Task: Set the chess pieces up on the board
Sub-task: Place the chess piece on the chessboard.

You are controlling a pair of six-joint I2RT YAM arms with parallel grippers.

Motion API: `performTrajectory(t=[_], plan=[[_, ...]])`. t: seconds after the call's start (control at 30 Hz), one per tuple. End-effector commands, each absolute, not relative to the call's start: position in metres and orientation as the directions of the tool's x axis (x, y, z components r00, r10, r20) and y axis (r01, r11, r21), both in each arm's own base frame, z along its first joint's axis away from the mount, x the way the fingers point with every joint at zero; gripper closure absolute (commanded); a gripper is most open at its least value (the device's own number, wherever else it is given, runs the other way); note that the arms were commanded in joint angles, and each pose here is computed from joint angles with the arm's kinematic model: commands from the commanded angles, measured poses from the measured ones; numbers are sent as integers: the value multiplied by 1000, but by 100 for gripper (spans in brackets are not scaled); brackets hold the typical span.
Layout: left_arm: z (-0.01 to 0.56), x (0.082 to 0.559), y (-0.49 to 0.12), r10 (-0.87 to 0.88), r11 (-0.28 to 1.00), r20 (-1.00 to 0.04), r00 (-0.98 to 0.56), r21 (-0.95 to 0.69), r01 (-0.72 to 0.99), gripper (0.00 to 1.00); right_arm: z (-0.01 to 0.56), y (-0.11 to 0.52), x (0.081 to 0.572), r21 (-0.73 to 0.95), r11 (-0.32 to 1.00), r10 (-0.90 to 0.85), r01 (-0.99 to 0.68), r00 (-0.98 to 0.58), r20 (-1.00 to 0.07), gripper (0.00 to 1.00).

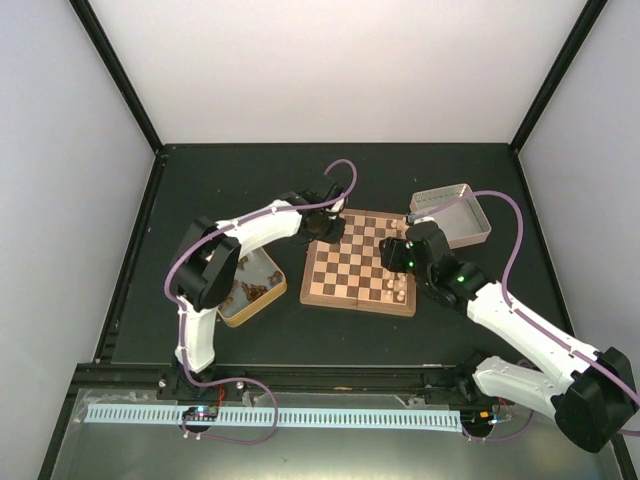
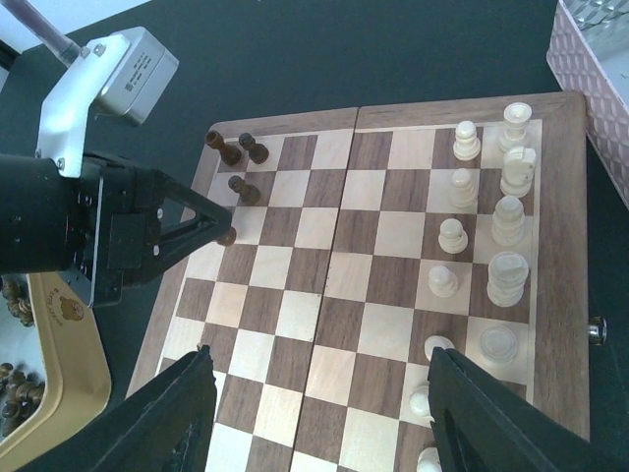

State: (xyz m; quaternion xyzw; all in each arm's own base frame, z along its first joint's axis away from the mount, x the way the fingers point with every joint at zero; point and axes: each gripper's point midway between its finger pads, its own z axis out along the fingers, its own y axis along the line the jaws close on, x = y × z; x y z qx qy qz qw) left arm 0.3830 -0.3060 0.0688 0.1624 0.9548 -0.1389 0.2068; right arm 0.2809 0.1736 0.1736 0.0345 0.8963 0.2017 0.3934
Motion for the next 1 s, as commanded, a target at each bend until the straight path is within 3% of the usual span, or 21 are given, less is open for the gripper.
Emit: performTrajectory(t=[0.0,0.37,0.97], plan=[[79,395,-319,253,899,-473,-844,-208,386,91,180,166,285,385,920,244,-75,-660,-710,40],[67,402,-318,257,911,-455,-853,-180,371,87,180,163,284,377,924,244,-69,-653,-717,40],[86,397,-317,253,907,-460,-851,-193,374,65,182,163,284,383,921,248,-71,-651,-717,40]])
